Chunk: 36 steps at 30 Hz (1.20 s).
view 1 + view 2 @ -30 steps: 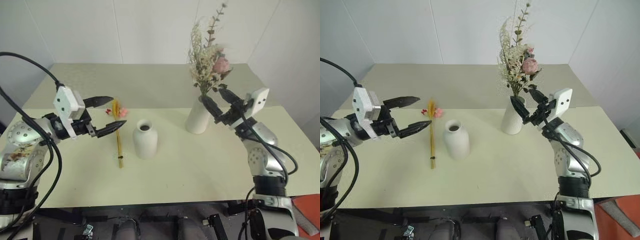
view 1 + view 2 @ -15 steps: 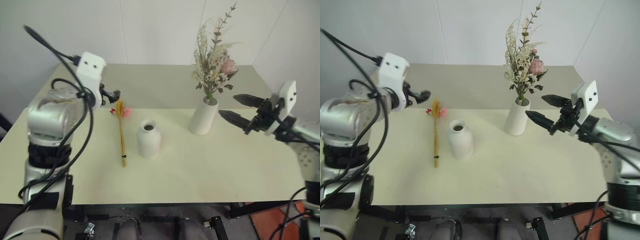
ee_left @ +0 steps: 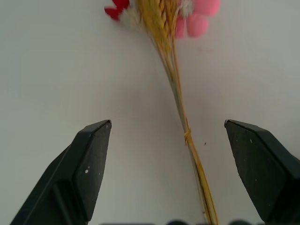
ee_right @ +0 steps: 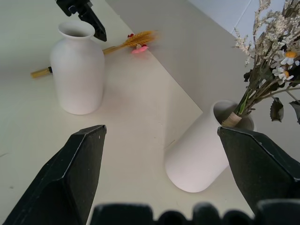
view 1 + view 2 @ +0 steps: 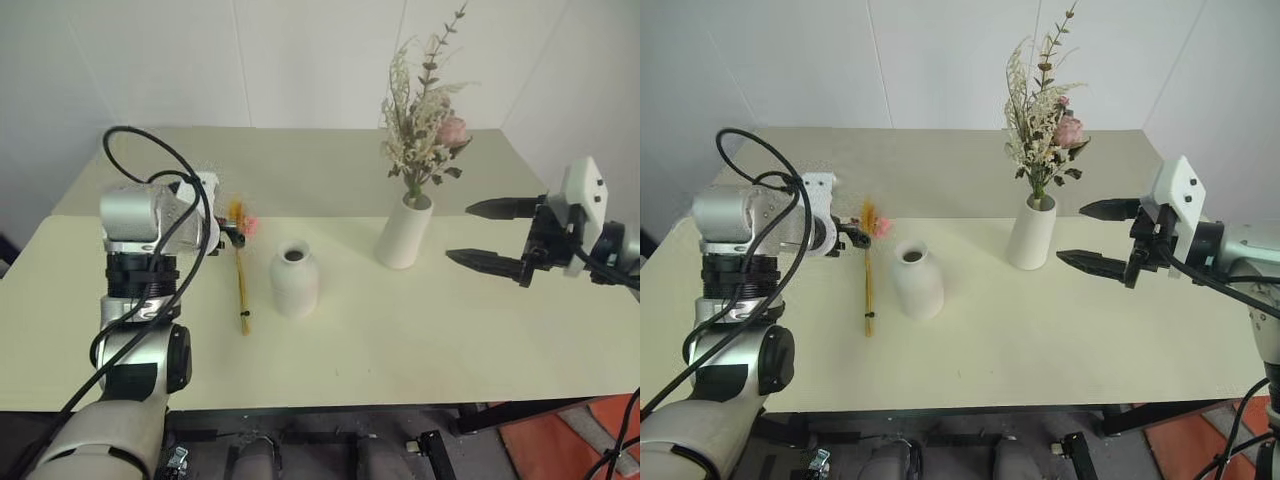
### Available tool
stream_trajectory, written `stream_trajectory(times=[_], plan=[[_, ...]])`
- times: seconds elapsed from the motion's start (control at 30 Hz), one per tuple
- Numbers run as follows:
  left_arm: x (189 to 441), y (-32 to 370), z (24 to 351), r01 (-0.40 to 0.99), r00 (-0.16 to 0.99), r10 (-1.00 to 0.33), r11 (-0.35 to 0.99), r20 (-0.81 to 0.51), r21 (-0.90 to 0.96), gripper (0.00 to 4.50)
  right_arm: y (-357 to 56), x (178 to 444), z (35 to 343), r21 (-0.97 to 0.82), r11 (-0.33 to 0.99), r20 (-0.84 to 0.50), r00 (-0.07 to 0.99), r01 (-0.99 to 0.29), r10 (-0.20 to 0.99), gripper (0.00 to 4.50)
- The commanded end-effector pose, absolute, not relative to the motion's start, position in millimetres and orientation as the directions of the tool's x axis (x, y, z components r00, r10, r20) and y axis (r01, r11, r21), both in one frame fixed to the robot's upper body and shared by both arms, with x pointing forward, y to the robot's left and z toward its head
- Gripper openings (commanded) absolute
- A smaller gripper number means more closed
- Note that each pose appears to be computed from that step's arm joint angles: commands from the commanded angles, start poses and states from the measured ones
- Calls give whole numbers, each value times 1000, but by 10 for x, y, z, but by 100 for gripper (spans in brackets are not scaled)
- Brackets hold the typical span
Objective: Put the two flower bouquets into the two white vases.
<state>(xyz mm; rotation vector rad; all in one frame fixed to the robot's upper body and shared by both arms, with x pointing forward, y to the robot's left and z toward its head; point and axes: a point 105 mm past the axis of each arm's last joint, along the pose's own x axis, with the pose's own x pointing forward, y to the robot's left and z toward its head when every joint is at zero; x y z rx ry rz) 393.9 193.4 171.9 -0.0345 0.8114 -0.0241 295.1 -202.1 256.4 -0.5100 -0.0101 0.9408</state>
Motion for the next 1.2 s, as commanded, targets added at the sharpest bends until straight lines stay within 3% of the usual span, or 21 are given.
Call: stream_trajectory(times=[0.03, 0.33, 0.47, 0.8, 0.97, 1.07, 1.2], plan=[[3969, 1859, 1775, 20, 680, -64, 997, -731, -69, 421, -1992, 2895, 2681, -481, 486, -169, 621, -730, 766, 448], [4003, 1598, 1585, 74, 602, -122, 993, -789, -97, 421, -2062, 2816, 2664, -489, 502, -191, 649, -714, 737, 448], [4033, 1596, 1559, 75, 594, -117, 993, -796, -90, 338, -2161, 2720, 2670, -496, 476, -240, 642, -726, 728, 450], [4129, 1676, 1450, 40, 598, -69, 998, -799, -56, 4, -2228, 2652, 2728, -528, 484, -237, 668, -698, 705, 450], [4205, 1836, 1558, -14, 665, -6, 1000, -747, -21, 1, -2248, 2547, 2744, -538, 471, -243, 664, -699, 707, 450], [4279, 1834, 1759, 26, 763, -92, 993, -640, -112, 1, -2297, 2486, 2718, -525, 474, -260, 663, -707, 702, 450], [4268, 1905, 2297, 163, 903, -253, 950, -348, -266, 1, -2386, 2388, 2681, -507, 469, -281, 653, -723, 703, 450]])
